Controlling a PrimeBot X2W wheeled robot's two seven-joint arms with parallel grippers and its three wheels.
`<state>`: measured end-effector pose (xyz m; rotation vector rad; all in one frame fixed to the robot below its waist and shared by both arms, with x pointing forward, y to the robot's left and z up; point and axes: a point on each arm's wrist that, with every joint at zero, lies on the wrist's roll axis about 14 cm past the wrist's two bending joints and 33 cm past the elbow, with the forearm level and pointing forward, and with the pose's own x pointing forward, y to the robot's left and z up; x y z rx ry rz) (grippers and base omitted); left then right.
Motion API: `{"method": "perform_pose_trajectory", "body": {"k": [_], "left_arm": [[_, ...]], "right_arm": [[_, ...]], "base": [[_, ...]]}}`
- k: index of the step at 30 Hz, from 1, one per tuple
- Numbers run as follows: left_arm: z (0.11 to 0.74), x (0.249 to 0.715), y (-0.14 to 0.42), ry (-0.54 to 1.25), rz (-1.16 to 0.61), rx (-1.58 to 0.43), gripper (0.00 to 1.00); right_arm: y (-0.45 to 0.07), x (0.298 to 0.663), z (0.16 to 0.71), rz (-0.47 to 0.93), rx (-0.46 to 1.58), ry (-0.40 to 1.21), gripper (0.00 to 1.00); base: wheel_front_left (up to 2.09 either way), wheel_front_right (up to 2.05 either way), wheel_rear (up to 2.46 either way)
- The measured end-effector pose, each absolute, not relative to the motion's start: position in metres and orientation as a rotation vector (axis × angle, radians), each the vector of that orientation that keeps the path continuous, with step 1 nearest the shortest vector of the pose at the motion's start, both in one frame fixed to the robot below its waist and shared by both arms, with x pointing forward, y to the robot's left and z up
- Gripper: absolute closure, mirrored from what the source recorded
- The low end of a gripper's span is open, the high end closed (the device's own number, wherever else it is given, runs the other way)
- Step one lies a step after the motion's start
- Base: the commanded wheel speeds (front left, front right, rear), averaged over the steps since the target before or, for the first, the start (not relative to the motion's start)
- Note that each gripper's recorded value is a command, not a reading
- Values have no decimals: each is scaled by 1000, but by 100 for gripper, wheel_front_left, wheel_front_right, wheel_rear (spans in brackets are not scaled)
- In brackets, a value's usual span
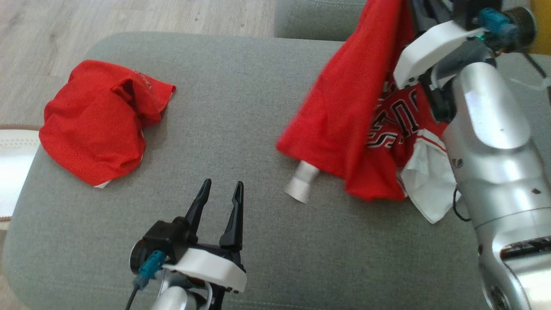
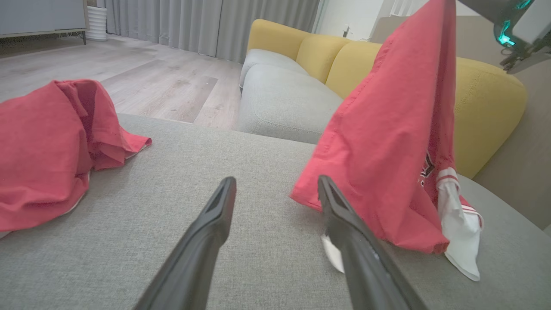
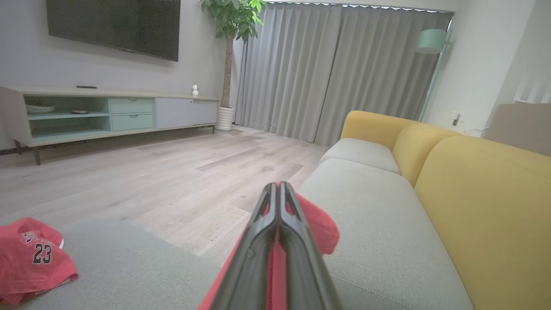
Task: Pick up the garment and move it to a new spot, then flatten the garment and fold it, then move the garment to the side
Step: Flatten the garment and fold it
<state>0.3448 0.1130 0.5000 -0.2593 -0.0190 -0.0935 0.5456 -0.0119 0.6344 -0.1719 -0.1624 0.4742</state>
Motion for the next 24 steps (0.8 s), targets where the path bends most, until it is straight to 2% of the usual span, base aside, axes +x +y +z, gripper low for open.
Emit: {"method": "perform_pose_trajectory", "body": {"k": [4, 8, 13, 16, 22, 23, 24], "left_arm": [[502, 343, 112, -26, -96, -258, 0], [503, 343, 112, -30, -97, -258, 0], [503, 342, 114, -30, -92, -258, 0], [503, 341, 118, -30, -77, -257, 0], [500, 339, 124, -21, -49, -256, 0], [500, 339, 125, -21, -47, -256, 0], [500, 339, 125, -22, -46, -255, 0]], "right_arm": [[29, 521, 611, 618, -211, -97, 100], [87, 461, 560, 850, -192, 67, 100], [125, 383, 495, 1077, -230, 289, 100], [132, 358, 472, 1142, -264, 383, 100], [135, 347, 456, 1173, -268, 450, 100], [136, 341, 451, 1189, -274, 470, 88], [138, 332, 446, 1212, -287, 487, 51]], "base": [[0, 0, 0], [0, 0, 0], [0, 0, 0], [0, 0, 0], [0, 0, 0], [0, 0, 0], [0, 0, 0]]}}
